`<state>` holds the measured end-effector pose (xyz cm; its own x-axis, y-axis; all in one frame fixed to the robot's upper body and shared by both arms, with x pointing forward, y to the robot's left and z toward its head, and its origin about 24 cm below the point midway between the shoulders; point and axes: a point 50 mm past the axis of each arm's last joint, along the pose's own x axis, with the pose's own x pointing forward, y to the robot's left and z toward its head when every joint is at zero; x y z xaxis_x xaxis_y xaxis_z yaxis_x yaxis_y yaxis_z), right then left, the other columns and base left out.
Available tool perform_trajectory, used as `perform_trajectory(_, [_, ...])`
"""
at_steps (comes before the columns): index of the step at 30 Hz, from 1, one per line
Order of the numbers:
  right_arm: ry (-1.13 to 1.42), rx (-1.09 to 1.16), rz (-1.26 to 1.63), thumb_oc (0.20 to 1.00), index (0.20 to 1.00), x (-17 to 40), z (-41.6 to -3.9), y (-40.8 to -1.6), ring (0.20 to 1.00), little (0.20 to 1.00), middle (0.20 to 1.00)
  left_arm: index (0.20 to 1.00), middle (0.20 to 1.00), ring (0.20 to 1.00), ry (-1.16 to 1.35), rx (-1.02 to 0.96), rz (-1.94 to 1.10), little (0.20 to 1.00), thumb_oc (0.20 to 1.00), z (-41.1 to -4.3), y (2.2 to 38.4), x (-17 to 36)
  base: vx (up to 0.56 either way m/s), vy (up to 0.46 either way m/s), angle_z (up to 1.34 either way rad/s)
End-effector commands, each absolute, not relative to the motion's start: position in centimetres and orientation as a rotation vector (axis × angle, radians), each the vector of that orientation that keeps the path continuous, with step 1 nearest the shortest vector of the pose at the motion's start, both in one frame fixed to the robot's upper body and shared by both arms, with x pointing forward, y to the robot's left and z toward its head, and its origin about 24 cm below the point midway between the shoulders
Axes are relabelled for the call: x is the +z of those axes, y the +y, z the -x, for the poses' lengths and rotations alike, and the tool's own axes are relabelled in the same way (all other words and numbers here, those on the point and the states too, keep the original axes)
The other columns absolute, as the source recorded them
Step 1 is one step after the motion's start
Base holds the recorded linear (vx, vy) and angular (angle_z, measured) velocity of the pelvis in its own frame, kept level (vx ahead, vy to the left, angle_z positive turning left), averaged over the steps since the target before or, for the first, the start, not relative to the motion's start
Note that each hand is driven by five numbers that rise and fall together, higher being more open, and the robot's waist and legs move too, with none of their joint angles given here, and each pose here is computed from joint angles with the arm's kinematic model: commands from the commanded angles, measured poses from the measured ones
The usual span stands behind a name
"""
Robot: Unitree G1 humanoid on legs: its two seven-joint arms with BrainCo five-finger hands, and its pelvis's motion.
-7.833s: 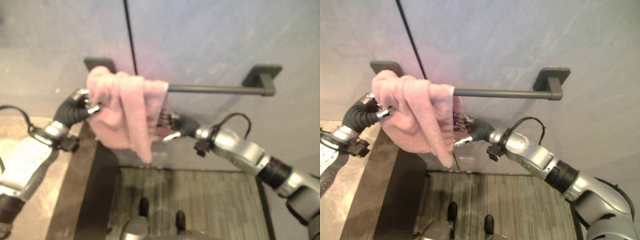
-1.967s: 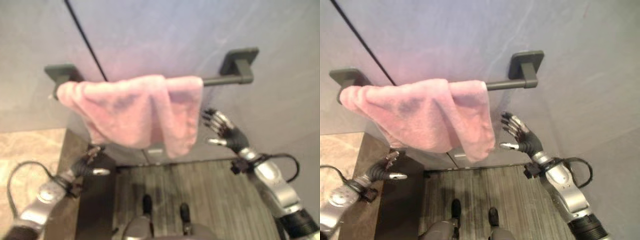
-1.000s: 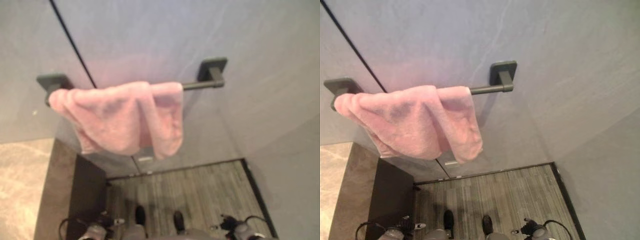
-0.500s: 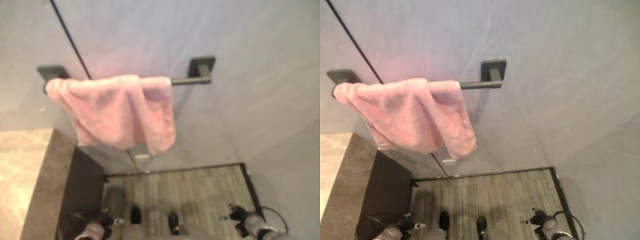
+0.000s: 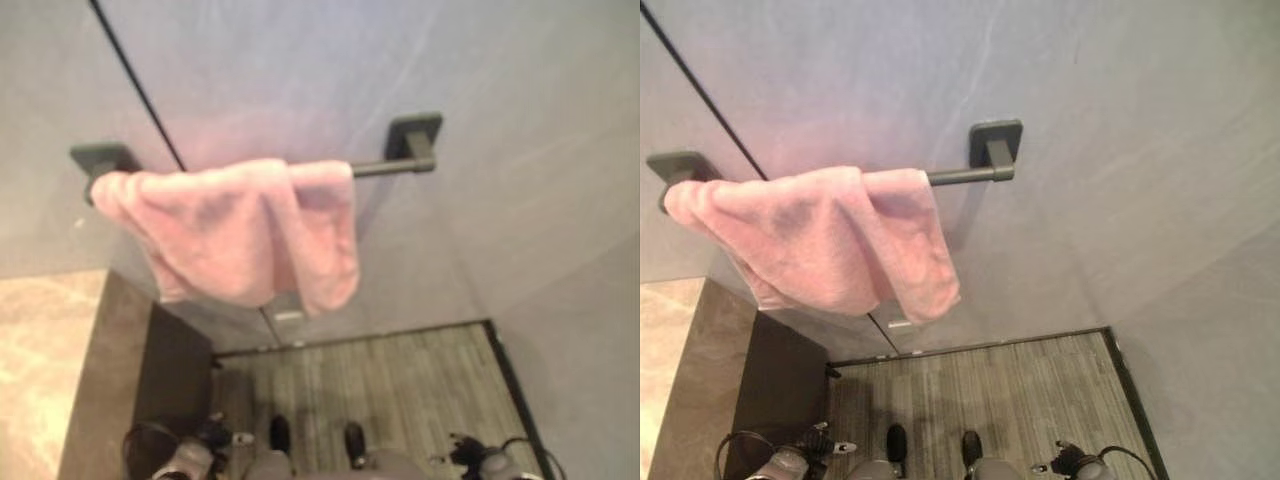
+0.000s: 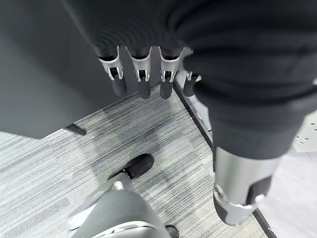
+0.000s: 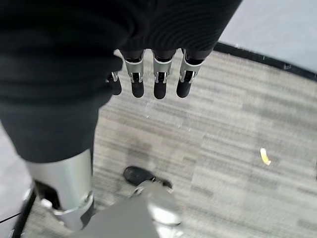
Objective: Put brush and paste in cup on sink, flatten towel.
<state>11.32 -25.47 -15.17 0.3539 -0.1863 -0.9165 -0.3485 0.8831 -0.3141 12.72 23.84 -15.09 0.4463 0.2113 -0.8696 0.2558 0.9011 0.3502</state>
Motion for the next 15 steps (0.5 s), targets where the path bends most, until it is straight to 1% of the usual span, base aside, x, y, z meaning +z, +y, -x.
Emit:
perform_trajectory(1, [1.21,0.1,0.504,1.0,1.0,-15.0,-11.7,-25.6,1.0,1.0,1.0,1.0,1.0,1.0,1.096,-0.005,-0.456,1.0,1.0,-13.5,23.6,-14.9,0.04,0.046,-0.12])
perform_trajectory(9, [1.219,0.095,0.485,1.0,1.0,-15.3,-11.2,-25.1,1.0,1.0,1.0,1.0,1.0,1.0,1.145,0.07,-0.388,1.0,1.0,-12.0,23.7,-15.4,0.03,0.023,-0.02])
perform_trajectory(15, [1.218,0.112,0.489,1.0,1.0,-15.4,-11.2,-24.7,1.0,1.0,1.0,1.0,1.0,1.0,1.17,0.089,-0.349,1.0,1.0,-11.3,23.4,-15.7,0.0,0.0,0.0])
